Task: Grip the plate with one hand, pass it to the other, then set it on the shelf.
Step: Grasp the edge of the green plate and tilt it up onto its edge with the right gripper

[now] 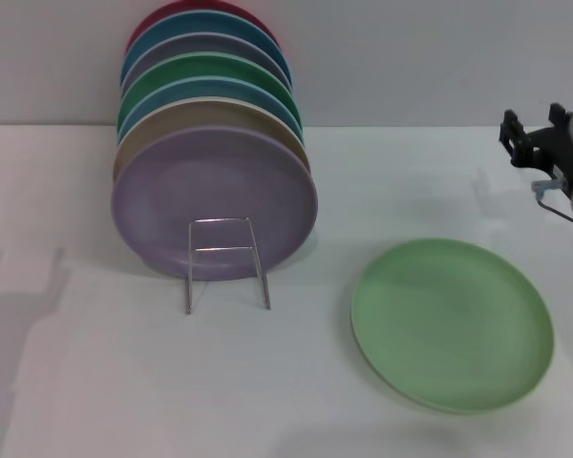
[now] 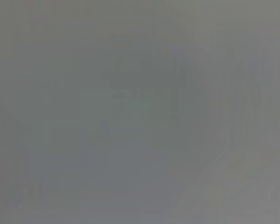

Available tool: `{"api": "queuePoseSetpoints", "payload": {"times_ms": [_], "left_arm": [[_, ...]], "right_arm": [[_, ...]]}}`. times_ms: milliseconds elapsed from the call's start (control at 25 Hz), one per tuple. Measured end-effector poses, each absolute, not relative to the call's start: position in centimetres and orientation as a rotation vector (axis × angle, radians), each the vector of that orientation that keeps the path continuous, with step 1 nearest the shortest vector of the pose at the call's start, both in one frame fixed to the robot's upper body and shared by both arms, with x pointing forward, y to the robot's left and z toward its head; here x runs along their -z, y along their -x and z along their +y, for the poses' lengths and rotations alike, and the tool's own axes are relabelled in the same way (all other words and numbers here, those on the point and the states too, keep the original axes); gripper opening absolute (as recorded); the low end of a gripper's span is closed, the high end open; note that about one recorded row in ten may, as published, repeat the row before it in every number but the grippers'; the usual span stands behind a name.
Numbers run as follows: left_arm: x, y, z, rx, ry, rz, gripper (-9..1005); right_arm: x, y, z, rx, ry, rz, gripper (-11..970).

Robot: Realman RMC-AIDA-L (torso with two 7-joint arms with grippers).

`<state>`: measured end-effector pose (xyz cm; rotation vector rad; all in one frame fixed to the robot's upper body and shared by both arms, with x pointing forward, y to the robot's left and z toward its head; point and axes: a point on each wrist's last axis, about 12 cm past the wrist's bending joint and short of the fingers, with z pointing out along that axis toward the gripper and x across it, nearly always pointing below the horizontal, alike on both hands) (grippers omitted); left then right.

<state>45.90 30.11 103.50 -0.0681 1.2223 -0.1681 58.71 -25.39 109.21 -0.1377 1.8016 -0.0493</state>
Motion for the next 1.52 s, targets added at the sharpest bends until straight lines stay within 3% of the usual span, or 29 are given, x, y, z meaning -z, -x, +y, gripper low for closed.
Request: {"api": "queuePoseSetpoints", "payload": {"times_ms": [320, 1000, 1520], "left_arm": [[-103.6, -46.1, 30.0, 0.171, 0.066, 1.22, 803], [-103.7, -46.3, 29.7, 0.182, 0.068, 1.209, 801], [-103.7, -46.2, 30.0, 0.175, 0.078, 1.21, 800]], "right_arm": [[-111.5, -58.1, -28.4, -0.229, 0.18, 1.961, 552], [-116.5, -55.6, -30.5, -0.335, 0.365, 2.417, 529], [-115.4, -56.9, -31.3, -0.339, 0.305, 2.676, 510]]}}
